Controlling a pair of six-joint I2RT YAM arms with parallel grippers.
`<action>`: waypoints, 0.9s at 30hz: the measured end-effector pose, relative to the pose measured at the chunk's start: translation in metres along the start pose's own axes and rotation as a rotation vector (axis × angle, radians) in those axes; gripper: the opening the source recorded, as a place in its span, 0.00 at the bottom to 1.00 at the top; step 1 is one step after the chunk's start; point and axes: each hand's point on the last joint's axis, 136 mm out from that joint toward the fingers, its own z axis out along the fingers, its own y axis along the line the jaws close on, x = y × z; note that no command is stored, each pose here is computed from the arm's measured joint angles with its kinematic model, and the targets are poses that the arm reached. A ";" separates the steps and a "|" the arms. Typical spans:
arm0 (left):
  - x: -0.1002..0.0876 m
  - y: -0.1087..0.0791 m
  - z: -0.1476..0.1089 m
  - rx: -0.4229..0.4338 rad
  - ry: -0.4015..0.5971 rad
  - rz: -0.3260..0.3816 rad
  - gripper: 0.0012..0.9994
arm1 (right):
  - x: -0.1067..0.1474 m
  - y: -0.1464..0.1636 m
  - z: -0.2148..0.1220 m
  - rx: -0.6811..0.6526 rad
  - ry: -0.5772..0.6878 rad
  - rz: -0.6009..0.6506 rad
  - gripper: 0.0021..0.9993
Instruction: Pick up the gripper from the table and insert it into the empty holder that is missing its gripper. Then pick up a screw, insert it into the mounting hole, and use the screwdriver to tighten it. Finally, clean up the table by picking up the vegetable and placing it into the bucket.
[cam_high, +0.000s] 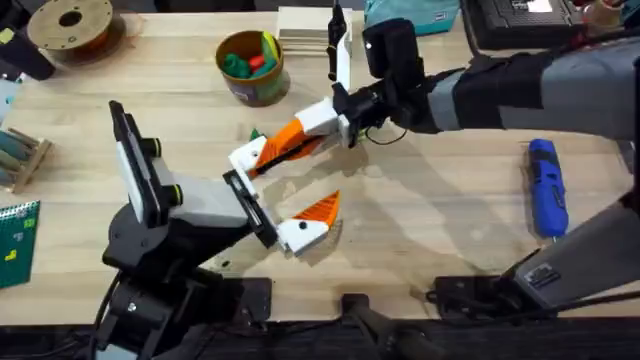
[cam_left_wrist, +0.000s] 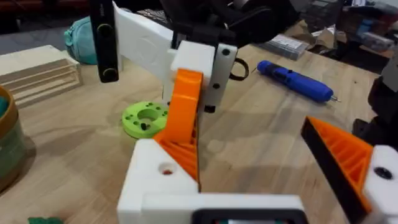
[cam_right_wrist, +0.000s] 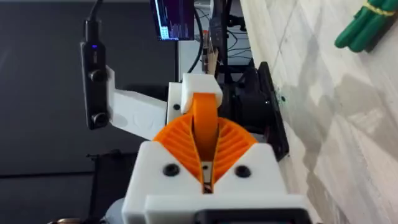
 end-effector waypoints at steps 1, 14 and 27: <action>0.000 0.000 0.000 -0.001 0.000 0.002 0.99 | 0.000 0.000 0.000 -0.001 0.000 -0.002 0.07; -0.001 -0.005 0.000 0.027 -0.002 0.034 0.99 | 0.000 -0.001 0.006 0.013 -0.004 -0.018 0.49; 0.003 -0.021 0.000 0.119 0.012 0.034 0.99 | -0.009 -0.001 -0.013 0.005 -0.042 -0.019 0.75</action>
